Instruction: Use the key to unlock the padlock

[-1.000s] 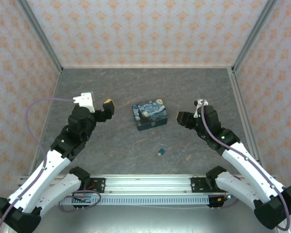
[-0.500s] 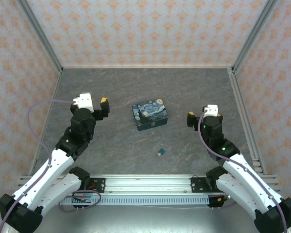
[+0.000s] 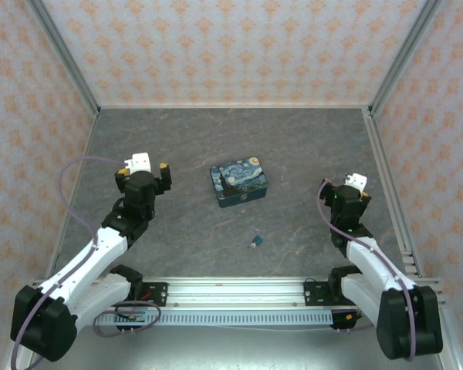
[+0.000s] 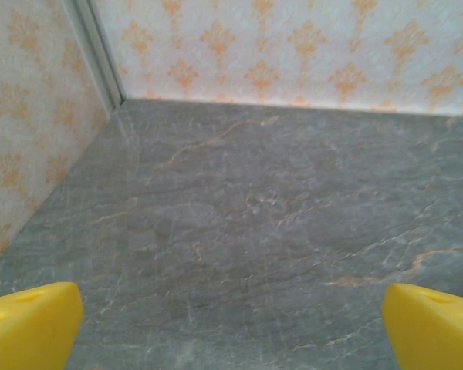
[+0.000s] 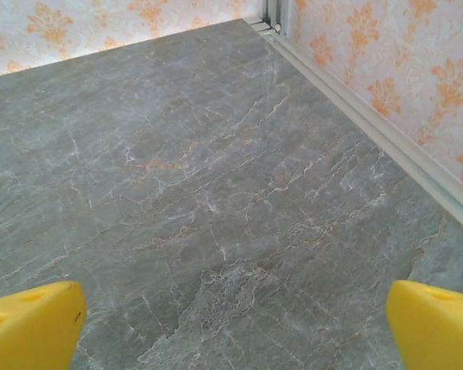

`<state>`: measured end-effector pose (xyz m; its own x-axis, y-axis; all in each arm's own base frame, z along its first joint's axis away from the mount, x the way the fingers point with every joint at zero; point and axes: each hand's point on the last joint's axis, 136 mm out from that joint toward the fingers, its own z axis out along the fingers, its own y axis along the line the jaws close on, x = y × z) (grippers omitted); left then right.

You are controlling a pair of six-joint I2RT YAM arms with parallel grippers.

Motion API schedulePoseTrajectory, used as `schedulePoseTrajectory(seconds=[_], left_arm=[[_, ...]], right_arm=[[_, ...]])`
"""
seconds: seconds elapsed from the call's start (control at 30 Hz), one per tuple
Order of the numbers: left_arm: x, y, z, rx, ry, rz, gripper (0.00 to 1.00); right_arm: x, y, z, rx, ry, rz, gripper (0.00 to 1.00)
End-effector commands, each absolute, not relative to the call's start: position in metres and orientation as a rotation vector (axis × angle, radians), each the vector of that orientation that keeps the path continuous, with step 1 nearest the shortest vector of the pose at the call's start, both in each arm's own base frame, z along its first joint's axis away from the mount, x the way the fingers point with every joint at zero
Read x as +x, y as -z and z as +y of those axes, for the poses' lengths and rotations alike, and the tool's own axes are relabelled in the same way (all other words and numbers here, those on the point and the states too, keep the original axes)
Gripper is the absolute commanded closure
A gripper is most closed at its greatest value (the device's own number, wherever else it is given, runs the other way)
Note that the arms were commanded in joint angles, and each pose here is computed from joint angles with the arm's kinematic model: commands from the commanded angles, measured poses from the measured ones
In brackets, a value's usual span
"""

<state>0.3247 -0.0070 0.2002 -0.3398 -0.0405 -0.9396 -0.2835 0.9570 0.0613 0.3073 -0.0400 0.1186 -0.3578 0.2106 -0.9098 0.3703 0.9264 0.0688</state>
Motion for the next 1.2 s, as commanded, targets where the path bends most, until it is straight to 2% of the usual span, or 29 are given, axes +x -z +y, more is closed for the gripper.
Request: schedulePoseTrajectory(seconds=[0.0, 0.3, 0.63, 1.17], left_arm=[[0.329, -0.197, 0.006, -0.304, -0.295, 1.875, 0.00], [0.335, -0.172, 0.019, -0.344, -0.336, 1.906, 0.00], [0.335, -0.160, 0.039, -0.388, -0.373, 1.911, 0.00], [0.350, -0.135, 0.033, -0.325, -0.317, 1.854, 0.00]], right_arm=[[0.327, -0.129, -0.037, 0.414, 0.110, 1.856, 0.01], [0.369, -0.116, -0.024, 0.272, 0.063, 1.843, 0.01], [0.394, -0.088, -0.029, 0.300, 0.045, 1.958, 0.01], [0.393, -0.089, -0.029, 0.297, 0.042, 1.946, 0.01]])
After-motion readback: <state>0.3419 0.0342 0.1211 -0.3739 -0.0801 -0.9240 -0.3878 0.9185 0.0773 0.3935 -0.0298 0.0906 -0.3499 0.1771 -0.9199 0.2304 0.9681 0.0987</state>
